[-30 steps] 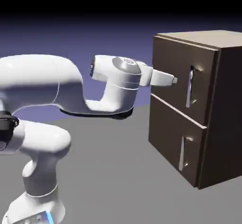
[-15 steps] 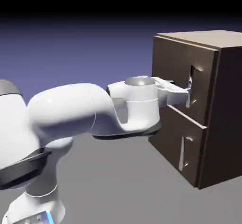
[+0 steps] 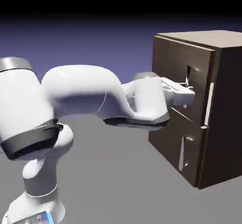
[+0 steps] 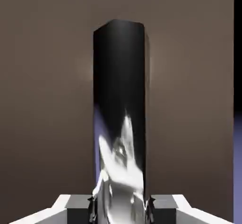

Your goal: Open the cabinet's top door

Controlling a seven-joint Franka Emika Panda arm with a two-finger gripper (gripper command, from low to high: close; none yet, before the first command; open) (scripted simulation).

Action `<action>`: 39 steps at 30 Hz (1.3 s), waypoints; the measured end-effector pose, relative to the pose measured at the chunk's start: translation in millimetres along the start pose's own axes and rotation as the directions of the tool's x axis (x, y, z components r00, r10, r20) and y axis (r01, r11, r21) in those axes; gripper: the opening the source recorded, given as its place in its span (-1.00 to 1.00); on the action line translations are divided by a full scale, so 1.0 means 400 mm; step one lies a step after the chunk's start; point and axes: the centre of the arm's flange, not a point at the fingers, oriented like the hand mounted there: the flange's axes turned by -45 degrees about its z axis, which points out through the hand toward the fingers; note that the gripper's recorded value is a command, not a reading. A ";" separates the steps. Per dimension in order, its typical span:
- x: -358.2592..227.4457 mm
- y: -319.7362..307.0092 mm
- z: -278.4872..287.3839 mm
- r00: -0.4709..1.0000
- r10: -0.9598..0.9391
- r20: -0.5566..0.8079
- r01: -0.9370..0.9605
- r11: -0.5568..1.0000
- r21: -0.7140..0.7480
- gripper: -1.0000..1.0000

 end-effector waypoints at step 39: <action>0.015 -0.282 -0.386 1.000 0.016 0.005 -0.012 0.880 -0.476 -1.00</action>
